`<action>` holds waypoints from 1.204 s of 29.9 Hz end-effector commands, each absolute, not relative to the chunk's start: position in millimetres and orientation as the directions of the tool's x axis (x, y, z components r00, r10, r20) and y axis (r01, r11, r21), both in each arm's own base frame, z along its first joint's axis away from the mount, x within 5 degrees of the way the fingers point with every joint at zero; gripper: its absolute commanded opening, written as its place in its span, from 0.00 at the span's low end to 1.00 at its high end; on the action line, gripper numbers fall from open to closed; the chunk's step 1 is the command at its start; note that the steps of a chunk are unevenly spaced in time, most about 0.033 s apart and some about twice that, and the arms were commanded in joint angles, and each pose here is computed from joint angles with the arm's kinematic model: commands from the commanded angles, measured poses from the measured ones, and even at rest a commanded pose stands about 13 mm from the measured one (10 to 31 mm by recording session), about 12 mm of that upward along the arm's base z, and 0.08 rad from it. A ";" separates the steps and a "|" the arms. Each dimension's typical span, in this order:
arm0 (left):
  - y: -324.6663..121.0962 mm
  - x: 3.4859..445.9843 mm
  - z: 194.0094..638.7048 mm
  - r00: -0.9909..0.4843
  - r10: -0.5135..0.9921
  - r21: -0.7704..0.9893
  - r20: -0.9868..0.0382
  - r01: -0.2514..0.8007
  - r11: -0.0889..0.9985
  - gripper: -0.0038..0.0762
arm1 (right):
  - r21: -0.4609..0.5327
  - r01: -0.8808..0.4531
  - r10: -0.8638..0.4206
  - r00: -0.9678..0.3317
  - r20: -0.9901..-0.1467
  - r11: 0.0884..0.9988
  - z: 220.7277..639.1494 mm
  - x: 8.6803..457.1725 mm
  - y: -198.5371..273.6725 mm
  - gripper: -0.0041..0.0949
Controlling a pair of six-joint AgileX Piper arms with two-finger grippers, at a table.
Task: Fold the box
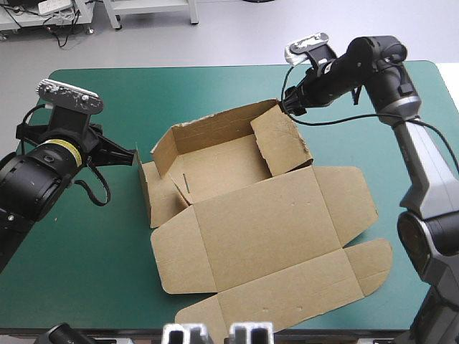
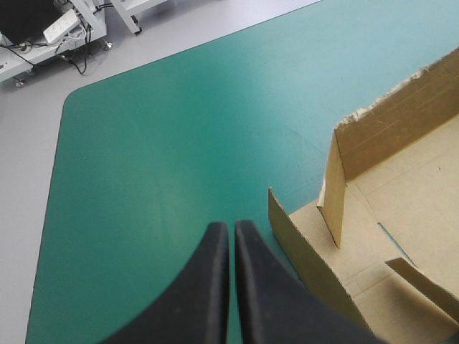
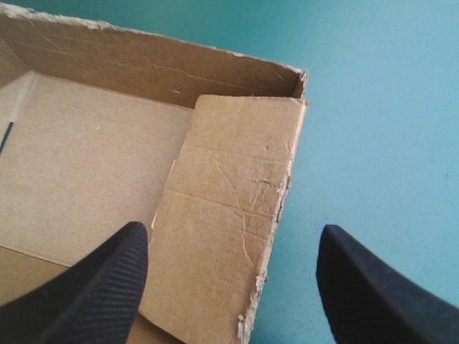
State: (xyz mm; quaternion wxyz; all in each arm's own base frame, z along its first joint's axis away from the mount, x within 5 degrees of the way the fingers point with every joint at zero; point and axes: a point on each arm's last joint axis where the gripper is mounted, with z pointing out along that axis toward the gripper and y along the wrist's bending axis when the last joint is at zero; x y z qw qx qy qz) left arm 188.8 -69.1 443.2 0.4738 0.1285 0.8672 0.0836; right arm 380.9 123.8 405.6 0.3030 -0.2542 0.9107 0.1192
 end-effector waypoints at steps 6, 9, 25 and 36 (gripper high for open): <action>-59.4 182.0 456.0 -0.502 0.289 0.282 -0.815 0.092 0.955 0.06 | 0.166 -0.513 -0.363 -0.767 -0.529 0.842 359.4 412.0 135.9 0.58; -57.6 179.7 457.8 -0.496 0.287 0.282 -0.820 0.087 0.955 0.06 | 0.176 -0.508 -0.370 -0.786 -0.495 0.843 341.9 420.7 138.2 0.58; -56.1 174.2 462.1 -0.469 0.271 0.255 -0.841 0.098 0.962 0.06 | 0.183 -0.478 -0.372 -0.829 -0.418 0.859 305.3 436.8 140.5 0.24; -63.3 173.3 460.5 -0.481 0.179 0.135 -0.859 0.124 0.983 0.06 | 0.222 -0.450 -0.297 -0.815 -0.497 0.865 340.7 429.5 113.0 0.02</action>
